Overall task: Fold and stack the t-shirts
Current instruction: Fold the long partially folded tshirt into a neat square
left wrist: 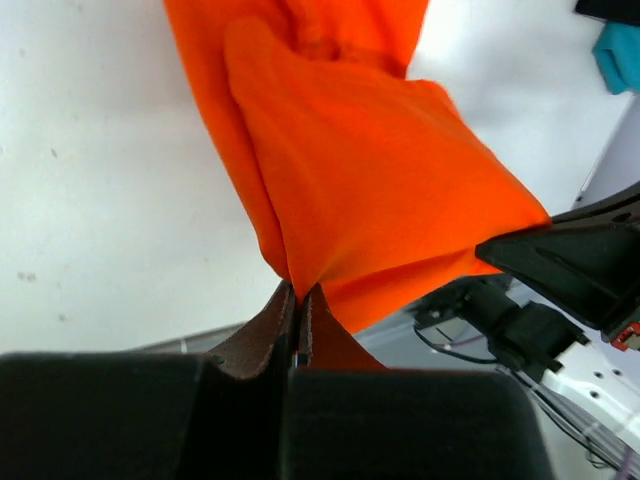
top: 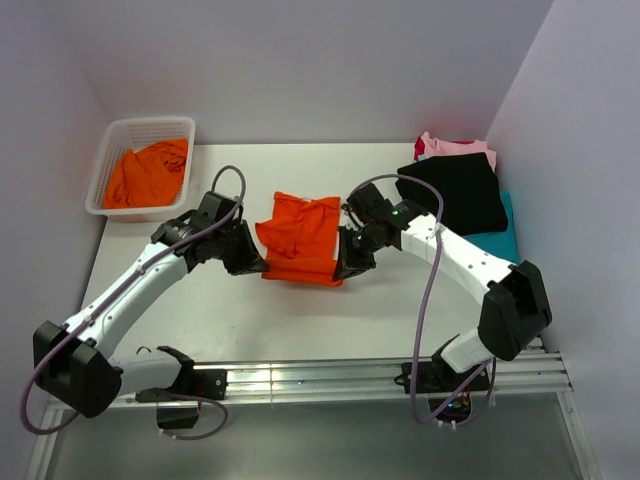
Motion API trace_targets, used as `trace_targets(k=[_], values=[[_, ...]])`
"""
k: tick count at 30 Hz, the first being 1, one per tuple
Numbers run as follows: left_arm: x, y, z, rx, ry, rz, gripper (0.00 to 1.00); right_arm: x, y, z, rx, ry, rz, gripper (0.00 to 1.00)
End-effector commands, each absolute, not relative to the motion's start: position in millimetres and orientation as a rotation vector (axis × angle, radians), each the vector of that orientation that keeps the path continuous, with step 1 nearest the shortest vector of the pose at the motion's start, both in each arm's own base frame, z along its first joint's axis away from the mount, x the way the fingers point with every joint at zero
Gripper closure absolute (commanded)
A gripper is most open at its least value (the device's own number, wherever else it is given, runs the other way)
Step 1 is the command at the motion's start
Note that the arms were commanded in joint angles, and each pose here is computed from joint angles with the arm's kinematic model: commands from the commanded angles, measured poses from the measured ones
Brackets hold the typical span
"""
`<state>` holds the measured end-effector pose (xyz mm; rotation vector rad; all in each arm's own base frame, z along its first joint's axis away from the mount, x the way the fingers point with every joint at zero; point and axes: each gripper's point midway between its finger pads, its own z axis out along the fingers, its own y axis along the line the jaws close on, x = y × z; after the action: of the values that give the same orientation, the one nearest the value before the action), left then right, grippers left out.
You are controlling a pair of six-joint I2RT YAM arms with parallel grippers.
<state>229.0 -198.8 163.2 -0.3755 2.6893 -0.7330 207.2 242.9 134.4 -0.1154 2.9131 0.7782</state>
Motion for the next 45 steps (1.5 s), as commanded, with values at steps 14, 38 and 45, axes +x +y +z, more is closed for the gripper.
trace_targets(k=[14,38,45], values=[[308,-176,174,-0.493,2.682,-0.464,1.00,262,202,126,-0.117,3.061,0.350,1.00],[482,-134,119,-0.594,2.616,-0.414,0.00,375,202,103,0.247,2.863,0.546,0.00],[449,-128,116,-0.582,2.658,-0.392,0.00,388,243,79,0.120,2.846,0.535,0.00]])
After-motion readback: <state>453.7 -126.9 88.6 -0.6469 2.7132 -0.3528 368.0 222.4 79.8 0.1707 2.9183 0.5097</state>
